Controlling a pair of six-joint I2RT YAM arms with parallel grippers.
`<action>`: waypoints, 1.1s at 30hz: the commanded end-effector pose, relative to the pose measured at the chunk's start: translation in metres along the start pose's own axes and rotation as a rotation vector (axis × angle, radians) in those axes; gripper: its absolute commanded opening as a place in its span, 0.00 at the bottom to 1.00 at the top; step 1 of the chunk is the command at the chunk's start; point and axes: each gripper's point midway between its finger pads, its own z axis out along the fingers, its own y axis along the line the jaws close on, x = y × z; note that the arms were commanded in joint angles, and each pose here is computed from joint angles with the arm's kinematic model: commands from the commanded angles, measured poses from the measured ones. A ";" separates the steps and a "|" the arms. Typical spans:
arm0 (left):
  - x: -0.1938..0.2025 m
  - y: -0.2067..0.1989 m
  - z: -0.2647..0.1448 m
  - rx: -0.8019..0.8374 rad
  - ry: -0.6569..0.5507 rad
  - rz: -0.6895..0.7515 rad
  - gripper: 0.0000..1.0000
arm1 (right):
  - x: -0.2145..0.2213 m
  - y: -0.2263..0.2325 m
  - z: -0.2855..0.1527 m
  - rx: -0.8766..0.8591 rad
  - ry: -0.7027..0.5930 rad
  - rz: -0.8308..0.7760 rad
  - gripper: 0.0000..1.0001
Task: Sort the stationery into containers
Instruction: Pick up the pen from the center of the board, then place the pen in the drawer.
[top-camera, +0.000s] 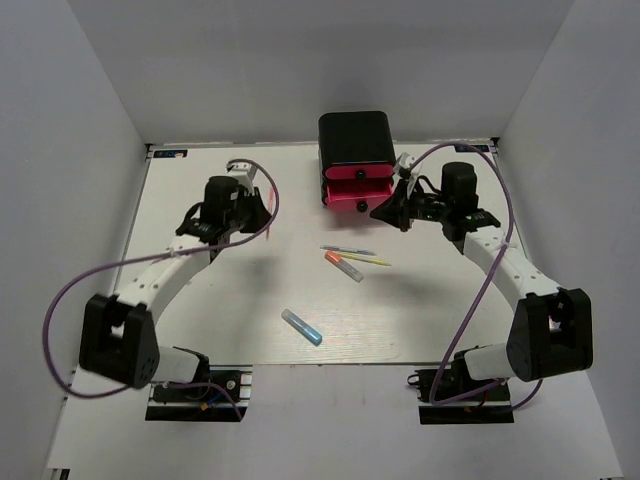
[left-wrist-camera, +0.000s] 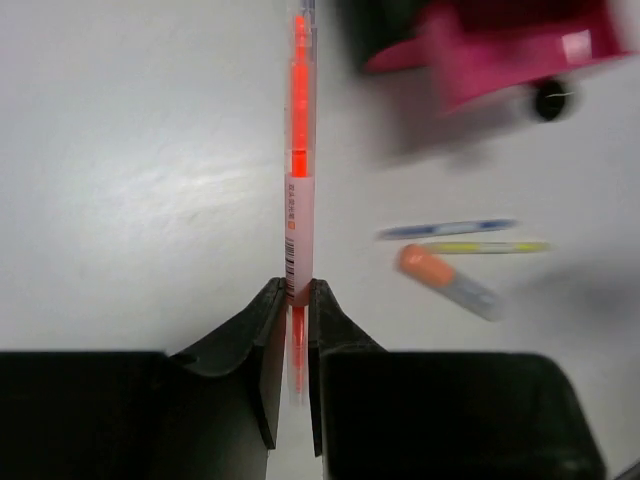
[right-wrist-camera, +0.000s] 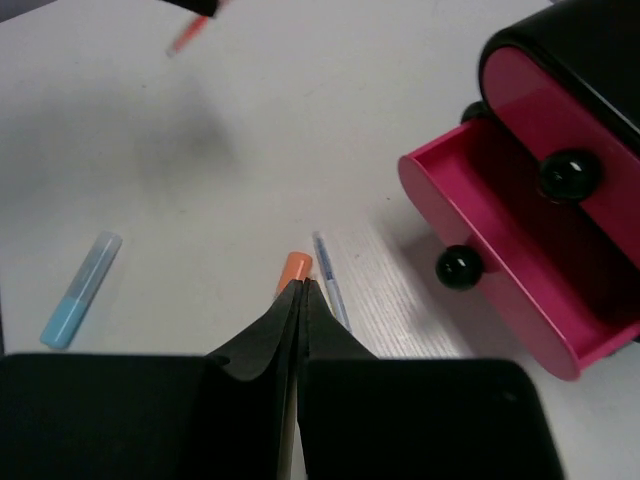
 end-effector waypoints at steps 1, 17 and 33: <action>-0.051 -0.076 -0.037 0.404 -0.267 0.279 0.00 | -0.027 -0.022 -0.011 0.107 -0.056 -0.066 0.00; -0.109 -0.180 0.003 0.834 -0.536 0.733 0.00 | -0.032 -0.061 -0.045 0.304 -0.093 -0.043 0.02; -0.093 -0.191 0.104 0.727 -0.466 0.762 0.01 | -0.014 -0.060 -0.059 0.314 -0.090 0.005 0.17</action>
